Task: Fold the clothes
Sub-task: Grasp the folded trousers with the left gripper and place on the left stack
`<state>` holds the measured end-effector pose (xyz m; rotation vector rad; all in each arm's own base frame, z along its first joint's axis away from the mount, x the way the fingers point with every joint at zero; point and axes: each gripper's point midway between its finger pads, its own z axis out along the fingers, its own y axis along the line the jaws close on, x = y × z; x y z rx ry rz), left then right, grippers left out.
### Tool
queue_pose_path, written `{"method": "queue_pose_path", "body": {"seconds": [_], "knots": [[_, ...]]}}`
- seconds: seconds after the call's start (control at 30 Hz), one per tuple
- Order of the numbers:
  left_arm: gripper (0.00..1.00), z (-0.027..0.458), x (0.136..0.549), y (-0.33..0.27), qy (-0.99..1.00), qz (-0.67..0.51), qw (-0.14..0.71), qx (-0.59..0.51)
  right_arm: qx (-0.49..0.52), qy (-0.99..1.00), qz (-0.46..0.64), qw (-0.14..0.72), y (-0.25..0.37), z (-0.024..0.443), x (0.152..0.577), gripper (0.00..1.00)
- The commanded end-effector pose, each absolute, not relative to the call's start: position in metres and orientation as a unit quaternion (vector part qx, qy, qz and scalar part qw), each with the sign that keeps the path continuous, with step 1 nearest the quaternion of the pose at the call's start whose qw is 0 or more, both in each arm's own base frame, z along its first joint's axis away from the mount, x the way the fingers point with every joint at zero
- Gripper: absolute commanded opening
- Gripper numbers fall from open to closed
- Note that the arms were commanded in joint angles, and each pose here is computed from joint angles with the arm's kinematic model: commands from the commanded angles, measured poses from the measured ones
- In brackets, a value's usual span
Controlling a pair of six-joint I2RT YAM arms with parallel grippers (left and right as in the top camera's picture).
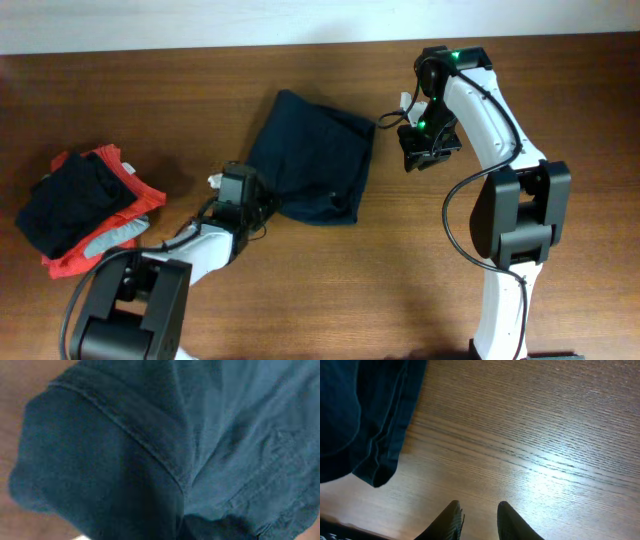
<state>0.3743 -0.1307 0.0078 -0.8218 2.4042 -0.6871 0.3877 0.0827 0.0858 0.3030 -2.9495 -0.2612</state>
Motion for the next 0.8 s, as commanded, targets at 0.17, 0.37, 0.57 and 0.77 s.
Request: {"method": "queue_pose_path", "body": {"seconds": [0.17,0.37,0.57,0.77], "knots": [[0.01,0.059,0.399,-0.118,0.914,-0.146,0.374,-0.062,0.11,-0.988,-0.08,0.077,0.082,0.091,0.389,0.29],[0.01,0.16,0.389,-0.056,0.892,-0.059,0.442,-0.08,0.111,-0.988,-0.08,0.076,0.082,0.091,0.389,0.29],[0.01,0.255,0.362,0.015,0.83,0.005,0.549,-0.096,0.111,-0.987,-0.08,0.08,0.082,0.091,0.387,0.29],[0.0,0.288,0.341,0.072,0.795,0.059,0.585,-0.15,0.111,-0.987,-0.08,0.082,0.082,0.091,0.386,0.29]]}}
